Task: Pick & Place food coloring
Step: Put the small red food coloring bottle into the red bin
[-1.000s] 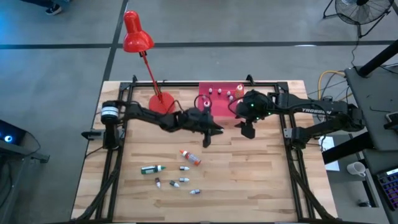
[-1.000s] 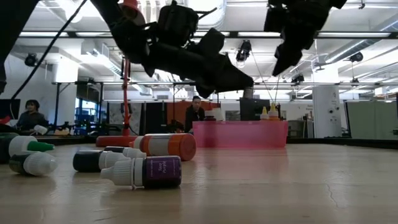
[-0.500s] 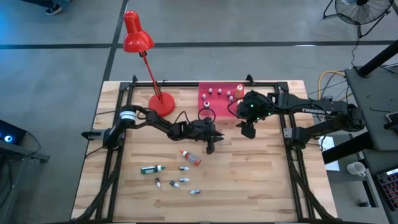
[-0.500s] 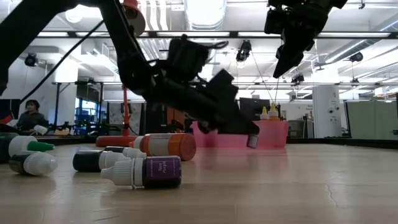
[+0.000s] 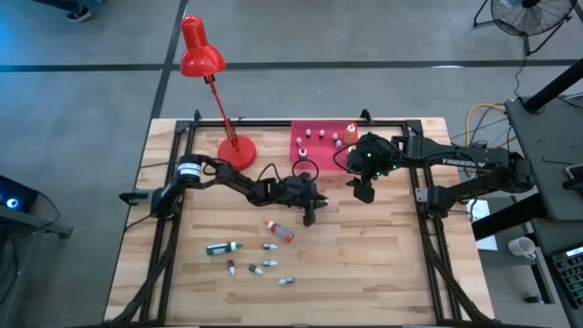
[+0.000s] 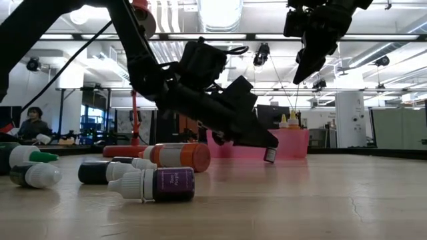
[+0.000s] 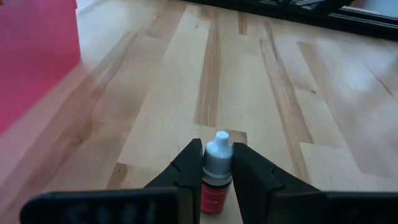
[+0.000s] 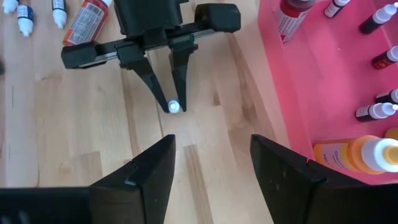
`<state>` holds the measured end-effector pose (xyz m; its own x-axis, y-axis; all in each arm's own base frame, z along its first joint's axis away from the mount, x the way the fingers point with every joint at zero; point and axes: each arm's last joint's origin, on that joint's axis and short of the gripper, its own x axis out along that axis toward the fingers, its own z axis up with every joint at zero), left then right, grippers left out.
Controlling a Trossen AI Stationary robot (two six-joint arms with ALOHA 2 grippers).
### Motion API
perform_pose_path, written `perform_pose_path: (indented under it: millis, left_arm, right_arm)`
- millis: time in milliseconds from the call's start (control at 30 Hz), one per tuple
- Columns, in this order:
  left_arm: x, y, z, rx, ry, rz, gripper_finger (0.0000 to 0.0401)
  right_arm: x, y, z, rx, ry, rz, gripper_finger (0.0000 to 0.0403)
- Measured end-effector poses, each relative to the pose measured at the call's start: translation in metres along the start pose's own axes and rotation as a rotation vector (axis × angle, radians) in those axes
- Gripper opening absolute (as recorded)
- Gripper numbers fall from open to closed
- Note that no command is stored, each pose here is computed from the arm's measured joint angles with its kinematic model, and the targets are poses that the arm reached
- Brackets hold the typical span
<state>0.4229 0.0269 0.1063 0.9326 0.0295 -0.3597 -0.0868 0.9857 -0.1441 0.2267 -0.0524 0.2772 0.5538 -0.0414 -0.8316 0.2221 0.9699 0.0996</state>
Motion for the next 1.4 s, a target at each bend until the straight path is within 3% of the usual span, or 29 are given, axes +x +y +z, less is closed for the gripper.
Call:
perform_pose_path:
  millis: [367,600,900,1200,1400]
  left_arm:
    - [-0.003,0.000,-0.007,0.004,0.098,0.011,0.0113]
    - [-0.009,-0.004,-0.004,0.035,0.158,0.018,0.0124]
    - [-0.027,-0.003,0.001,0.089,0.284,0.118,0.0124]
    - [-0.060,-0.004,0.002,0.029,0.339,0.171,0.0124]
    - [-0.088,0.000,-0.008,-0.013,0.343,0.272,0.0124]
  right_arm:
    - [0.000,0.000,0.000,-0.046,0.000,-0.011,0.0201]
    - [0.007,0.001,0.000,-0.130,0.022,0.053,0.0201]
    - [0.067,0.008,0.008,-0.294,0.124,0.129,0.0201]
    - [0.114,0.009,0.011,-0.245,0.237,0.160,0.0201]
    - [0.131,0.013,0.014,-0.260,0.210,0.175,0.0201]
